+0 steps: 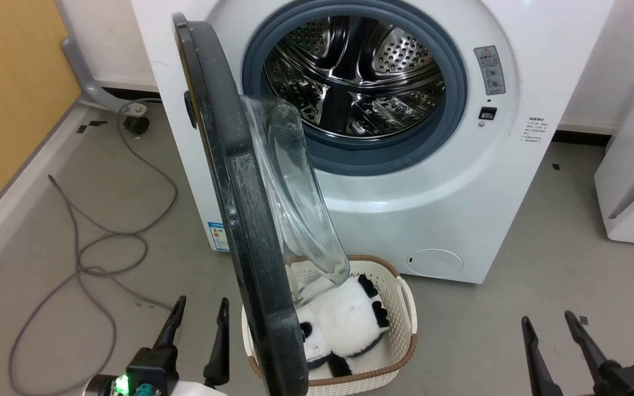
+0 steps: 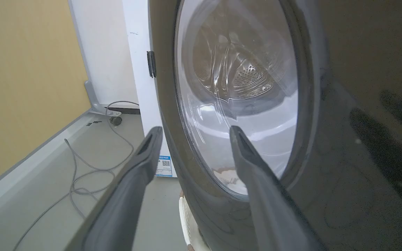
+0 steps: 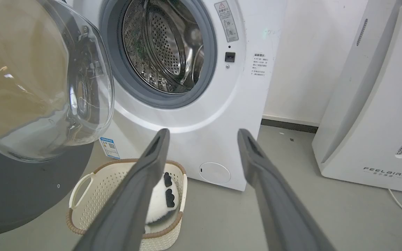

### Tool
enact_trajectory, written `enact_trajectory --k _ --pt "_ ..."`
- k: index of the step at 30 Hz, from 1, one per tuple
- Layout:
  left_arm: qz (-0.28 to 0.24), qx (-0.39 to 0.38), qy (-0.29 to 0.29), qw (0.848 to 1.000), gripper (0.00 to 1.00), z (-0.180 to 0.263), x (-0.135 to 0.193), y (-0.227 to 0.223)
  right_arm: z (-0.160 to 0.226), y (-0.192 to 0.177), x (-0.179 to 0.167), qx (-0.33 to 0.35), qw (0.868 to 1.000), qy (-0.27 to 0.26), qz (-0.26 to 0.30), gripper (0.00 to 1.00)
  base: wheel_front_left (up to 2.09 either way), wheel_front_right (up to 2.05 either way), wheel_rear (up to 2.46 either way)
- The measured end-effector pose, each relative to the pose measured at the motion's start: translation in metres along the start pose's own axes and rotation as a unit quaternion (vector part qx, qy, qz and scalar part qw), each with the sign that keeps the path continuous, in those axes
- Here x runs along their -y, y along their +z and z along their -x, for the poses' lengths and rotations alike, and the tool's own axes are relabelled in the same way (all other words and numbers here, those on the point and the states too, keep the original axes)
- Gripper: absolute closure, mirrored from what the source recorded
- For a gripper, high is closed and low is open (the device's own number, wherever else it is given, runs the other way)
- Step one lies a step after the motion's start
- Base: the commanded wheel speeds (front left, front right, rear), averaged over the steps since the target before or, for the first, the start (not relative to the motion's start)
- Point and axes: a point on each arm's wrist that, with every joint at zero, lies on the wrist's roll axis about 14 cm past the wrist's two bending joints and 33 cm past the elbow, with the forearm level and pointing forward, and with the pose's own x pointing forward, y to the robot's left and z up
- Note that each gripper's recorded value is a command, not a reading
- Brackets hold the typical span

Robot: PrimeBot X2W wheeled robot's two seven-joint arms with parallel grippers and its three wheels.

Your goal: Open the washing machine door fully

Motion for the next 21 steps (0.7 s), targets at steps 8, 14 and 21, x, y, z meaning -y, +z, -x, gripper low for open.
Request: enact_trajectory --k 8,14,21 --pt "0.023 0.038 0.014 0.999 1.0 -0.002 -0.01 0.024 0.0 -0.009 0.001 -0.012 1.0 -0.004 -0.016 0.0 0.0 0.0 0.0" --pt "0.039 0.129 0.03 0.99 1.0 -0.003 -0.023 0.082 -0.001 -0.014 0.003 -0.019 1.0 -0.007 -0.019 0.0 0.0 0.0 0.0" --pt "0.036 0.239 0.015 0.97 1.0 0.001 -0.019 0.153 -0.003 -0.013 0.001 -0.017 1.0 -0.003 -0.02 0.0 0.0 0.0 0.0"
